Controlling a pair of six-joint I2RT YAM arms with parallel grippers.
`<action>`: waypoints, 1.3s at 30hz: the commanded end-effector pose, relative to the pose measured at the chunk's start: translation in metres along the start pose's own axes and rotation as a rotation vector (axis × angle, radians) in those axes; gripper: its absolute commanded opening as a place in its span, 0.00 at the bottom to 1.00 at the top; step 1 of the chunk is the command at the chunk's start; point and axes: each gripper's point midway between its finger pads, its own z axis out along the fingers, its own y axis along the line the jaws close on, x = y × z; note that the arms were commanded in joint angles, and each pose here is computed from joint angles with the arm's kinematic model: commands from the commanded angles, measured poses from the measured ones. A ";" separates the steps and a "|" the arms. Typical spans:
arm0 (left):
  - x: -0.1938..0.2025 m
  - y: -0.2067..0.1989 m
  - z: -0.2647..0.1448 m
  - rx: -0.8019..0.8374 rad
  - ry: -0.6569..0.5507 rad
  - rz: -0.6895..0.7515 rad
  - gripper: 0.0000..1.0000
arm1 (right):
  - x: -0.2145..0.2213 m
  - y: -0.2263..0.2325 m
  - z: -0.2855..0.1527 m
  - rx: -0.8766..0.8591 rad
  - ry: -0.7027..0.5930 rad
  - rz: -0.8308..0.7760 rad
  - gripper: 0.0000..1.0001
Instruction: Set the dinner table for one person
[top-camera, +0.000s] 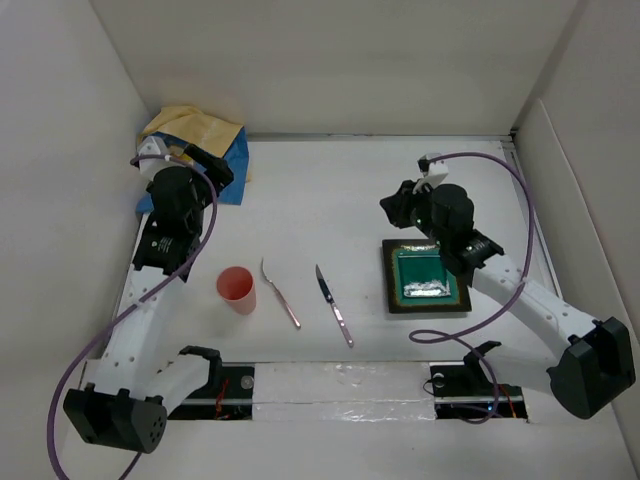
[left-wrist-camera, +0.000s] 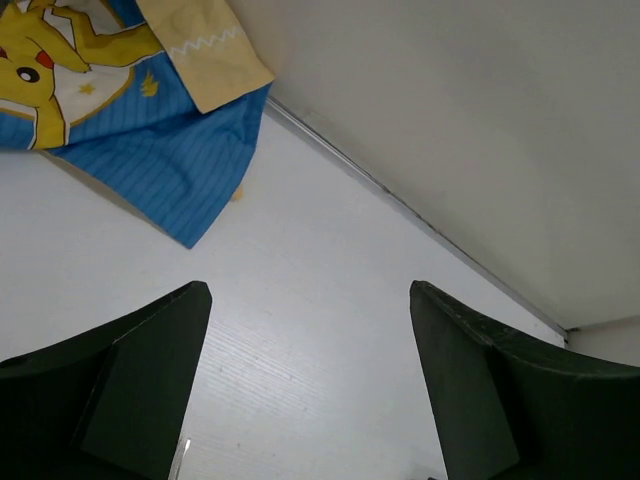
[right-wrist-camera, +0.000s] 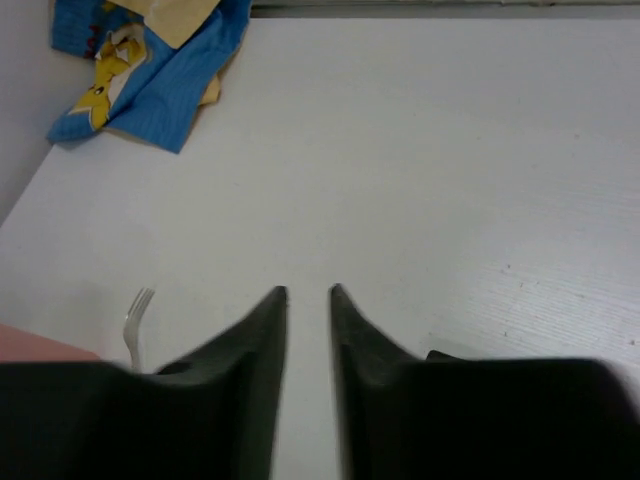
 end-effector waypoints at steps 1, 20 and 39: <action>-0.010 -0.001 0.018 -0.021 -0.062 -0.011 0.78 | -0.025 0.018 0.006 -0.097 -0.105 0.025 0.17; -0.044 0.146 0.190 -0.426 0.068 0.013 0.53 | 0.006 0.009 0.018 -0.095 -0.064 0.018 0.00; 0.069 0.281 0.220 -0.703 0.398 0.095 0.48 | 0.023 0.006 0.035 -0.094 -0.005 0.014 0.47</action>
